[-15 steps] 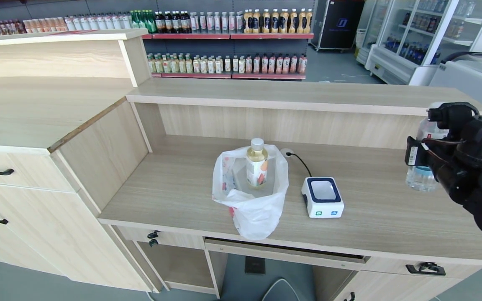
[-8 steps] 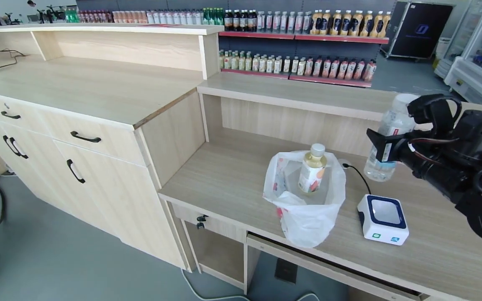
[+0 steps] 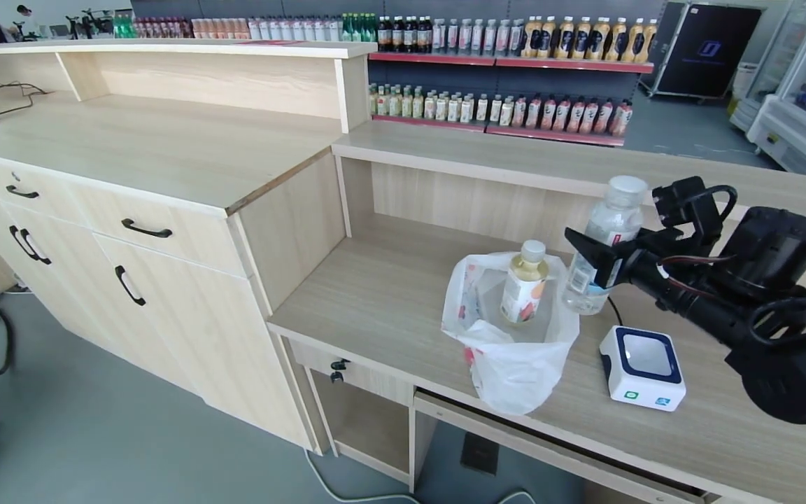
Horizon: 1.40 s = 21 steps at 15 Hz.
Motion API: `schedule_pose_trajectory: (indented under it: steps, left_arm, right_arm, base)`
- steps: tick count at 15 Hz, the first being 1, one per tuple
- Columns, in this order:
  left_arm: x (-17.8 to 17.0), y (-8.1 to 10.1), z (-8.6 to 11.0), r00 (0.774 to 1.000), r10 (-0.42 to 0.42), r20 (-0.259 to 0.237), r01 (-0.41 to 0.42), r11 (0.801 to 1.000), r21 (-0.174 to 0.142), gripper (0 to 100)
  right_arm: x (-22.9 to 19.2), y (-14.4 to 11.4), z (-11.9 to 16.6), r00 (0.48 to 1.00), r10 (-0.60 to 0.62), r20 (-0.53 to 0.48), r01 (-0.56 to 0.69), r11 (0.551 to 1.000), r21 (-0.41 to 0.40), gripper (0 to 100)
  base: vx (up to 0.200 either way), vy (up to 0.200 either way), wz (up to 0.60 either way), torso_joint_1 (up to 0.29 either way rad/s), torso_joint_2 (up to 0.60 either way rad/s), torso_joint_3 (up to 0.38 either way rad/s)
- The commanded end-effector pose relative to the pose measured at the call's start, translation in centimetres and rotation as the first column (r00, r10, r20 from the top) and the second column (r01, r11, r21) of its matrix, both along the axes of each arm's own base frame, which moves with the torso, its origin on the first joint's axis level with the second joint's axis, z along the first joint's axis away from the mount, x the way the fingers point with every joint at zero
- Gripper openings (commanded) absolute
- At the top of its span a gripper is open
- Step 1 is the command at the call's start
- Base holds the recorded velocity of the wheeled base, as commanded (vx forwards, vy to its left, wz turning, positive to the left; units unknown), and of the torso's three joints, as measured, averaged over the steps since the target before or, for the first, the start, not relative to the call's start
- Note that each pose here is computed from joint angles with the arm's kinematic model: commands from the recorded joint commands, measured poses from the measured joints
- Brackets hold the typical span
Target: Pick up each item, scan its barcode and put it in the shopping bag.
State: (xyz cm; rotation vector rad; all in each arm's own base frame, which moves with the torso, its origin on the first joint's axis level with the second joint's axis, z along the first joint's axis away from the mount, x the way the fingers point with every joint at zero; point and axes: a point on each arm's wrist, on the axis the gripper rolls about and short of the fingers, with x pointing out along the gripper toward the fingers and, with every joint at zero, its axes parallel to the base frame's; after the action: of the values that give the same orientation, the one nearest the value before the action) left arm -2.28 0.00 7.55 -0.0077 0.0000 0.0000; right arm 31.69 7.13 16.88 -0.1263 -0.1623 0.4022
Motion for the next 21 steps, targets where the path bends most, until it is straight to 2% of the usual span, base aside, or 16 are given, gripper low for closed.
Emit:
schedule_pose_trajectory:
  steps: [1,5,9,12,21]
  left_arm:
    - [0.0,0.0,0.0,1.000,0.000,0.000,0.000,1.000,0.000,100]
    - [0.0,0.0,0.0,1.000,0.000,0.000,0.000,1.000,0.000,100]
    - [0.0,0.0,0.0,1.000,0.002,0.000,-0.002,1.000,0.000,100]
    - [0.0,0.0,0.0,1.000,0.000,0.000,0.000,1.000,0.000,100]
    - [0.0,0.0,0.0,1.000,0.000,0.000,0.000,1.000,0.000,100]
  right_arm:
    - [2.1,0.9,-4.4,0.994,0.072,-0.077,-0.073,0.997,-0.013,0]
    - [3.2,1.9,-7.3,0.987,0.120,-0.107,-0.123,0.992,-0.016,0]
    - [3.8,2.7,-8.6,0.980,0.155,-0.122,-0.150,0.988,0.045,0]
    - [4.0,2.7,-9.4,0.980,0.167,-0.104,-0.163,0.986,0.046,0]
    - [4.4,1.9,-11.9,0.975,0.143,-0.168,-0.139,0.990,0.032,0]
  base:
    - [0.000,0.000,0.00,0.000,0.00,0.000]
    - [0.000,0.000,0.00,0.000,0.00,0.000]
    - [0.000,0.000,0.00,0.000,0.00,0.000]
    - [0.000,0.000,0.00,0.000,0.00,0.000]
    - [0.000,0.000,0.00,0.000,0.00,0.000]
